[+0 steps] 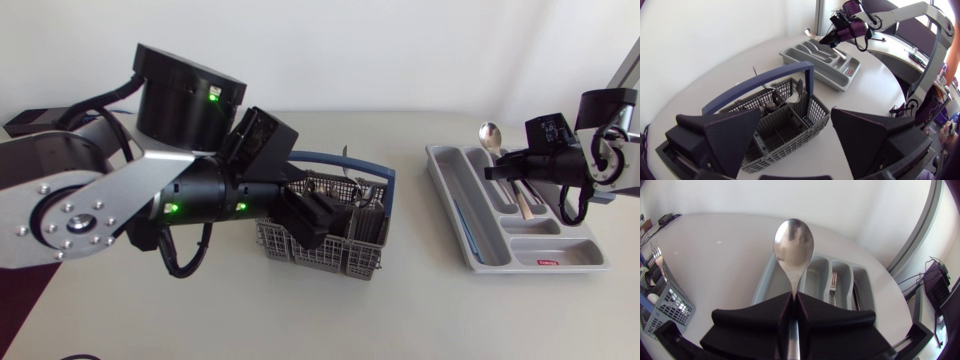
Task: Sort the cutlery from the basket into the organizer compartments.
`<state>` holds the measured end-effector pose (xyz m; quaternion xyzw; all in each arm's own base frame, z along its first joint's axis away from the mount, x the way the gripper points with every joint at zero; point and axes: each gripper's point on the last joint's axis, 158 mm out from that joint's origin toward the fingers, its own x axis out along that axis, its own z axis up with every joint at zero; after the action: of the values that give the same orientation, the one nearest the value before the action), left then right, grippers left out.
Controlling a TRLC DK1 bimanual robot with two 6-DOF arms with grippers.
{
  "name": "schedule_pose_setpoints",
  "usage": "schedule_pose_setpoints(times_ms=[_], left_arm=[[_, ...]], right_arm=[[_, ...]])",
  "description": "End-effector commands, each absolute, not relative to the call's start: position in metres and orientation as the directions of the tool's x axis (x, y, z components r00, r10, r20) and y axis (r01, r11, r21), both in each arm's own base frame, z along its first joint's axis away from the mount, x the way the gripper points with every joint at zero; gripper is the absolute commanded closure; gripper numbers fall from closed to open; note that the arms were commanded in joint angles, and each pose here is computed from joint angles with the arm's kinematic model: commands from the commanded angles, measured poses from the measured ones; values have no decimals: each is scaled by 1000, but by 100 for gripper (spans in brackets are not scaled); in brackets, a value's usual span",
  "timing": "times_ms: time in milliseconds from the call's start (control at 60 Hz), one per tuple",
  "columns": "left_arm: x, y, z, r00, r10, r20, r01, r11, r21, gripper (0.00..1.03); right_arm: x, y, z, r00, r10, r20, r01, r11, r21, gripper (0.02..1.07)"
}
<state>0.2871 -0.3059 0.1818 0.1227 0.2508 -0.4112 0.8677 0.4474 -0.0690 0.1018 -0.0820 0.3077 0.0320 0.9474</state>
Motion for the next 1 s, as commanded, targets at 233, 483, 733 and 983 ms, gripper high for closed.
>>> schedule_pose_setpoints(times_ms=[233,483,733,983], left_arm=[[287,-326,159,531,-685,-499,804,593,43,7],[293,-336,139,530,-691,-492,811,582,57,7],[301,-345,131,532,-696,-483,815,575,70,7],[305,-351,126,539,-704,-463,816,574,76,7]], right_arm=[[497,-100,75,791,-19,-611,-32,997,-72,99],[521,-114,40,755,-53,-654,25,998,-52,99],[532,-122,12,725,-59,-686,58,998,-25,99],[533,-124,-8,682,-53,-729,65,998,-11,99]])
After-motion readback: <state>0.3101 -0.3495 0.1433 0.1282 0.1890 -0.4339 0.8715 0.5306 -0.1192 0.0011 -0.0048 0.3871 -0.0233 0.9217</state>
